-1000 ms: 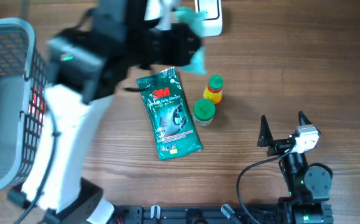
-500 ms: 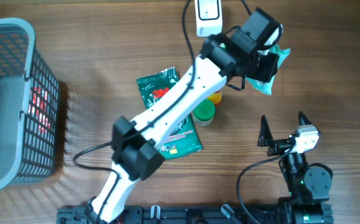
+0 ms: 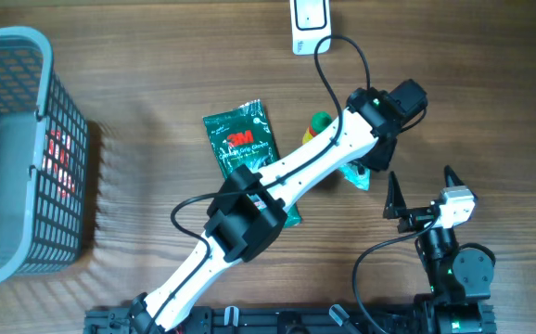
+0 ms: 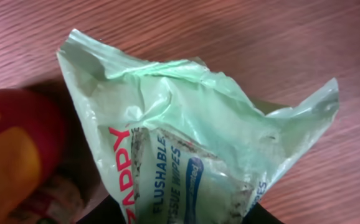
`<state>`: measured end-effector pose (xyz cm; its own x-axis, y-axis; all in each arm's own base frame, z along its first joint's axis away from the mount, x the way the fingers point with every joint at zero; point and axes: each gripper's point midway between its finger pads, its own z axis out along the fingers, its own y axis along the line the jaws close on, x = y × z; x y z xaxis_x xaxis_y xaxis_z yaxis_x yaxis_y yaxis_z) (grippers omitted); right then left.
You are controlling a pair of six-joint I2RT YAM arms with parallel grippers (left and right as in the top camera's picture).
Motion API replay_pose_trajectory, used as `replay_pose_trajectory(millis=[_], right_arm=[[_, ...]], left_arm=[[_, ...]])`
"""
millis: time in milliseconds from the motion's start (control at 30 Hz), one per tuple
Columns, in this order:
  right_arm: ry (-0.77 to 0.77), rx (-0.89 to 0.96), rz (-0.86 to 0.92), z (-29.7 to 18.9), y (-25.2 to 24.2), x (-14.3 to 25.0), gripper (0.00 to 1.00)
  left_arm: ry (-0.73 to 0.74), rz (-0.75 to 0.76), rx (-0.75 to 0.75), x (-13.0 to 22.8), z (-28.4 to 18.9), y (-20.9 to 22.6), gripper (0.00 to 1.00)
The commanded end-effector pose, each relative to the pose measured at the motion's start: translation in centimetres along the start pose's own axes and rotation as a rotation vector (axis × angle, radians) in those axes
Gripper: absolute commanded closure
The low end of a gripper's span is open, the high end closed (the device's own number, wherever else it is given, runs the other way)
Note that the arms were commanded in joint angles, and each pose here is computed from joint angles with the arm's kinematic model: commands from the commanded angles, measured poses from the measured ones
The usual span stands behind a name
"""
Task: Scan the item barcode
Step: 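Carry the wipes pack past the scanner and drop it right of the jar, then grasp the red Nestlé stick in the basket with the left gripper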
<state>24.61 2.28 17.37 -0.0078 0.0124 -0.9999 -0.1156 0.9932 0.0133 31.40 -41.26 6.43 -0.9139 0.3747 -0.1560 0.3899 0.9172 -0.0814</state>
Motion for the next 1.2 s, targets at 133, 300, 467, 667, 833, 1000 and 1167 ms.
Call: replay_pose_trajectory(millis=[133, 300, 467, 667, 833, 1000, 1167], right_arm=[[-0.01, 0.003, -0.011, -0.1, -0.1, -0.2, 0.0], [-0.01, 0.003, -0.011, -0.1, -0.1, -0.2, 0.0], [-0.01, 0.003, -0.011, -0.1, -0.1, -0.2, 0.0], [-0.01, 0.003, -0.011, -0.1, -0.1, -0.2, 0.0], [-0.01, 0.003, -0.011, -0.1, -0.1, -0.2, 0.0], [-0.01, 0.003, -0.011, -0.1, -0.1, -0.2, 0.0], [-0.01, 0.003, -0.011, -0.1, -0.1, -0.2, 0.0]], left_arm=[[-0.012, -0.059, -0.043, -0.2, 0.0, 1.0, 0.53], [-0.103, -0.054, 0.001, -1.6, -4.2, 0.6, 0.38], [-0.237, -0.077, 0.058, -3.6, -11.0, 2.2, 0.39], [-0.533, -0.105, 0.152, -4.7, -26.2, 7.0, 0.38], [-0.809, -0.303, -0.044, -0.3, -38.6, 18.4, 0.37], [-0.841, -0.57, -0.299, 6.8, -42.9, 29.9, 0.38], [-0.749, -0.984, -0.48, 15.0, -43.4, 39.6, 0.36]])
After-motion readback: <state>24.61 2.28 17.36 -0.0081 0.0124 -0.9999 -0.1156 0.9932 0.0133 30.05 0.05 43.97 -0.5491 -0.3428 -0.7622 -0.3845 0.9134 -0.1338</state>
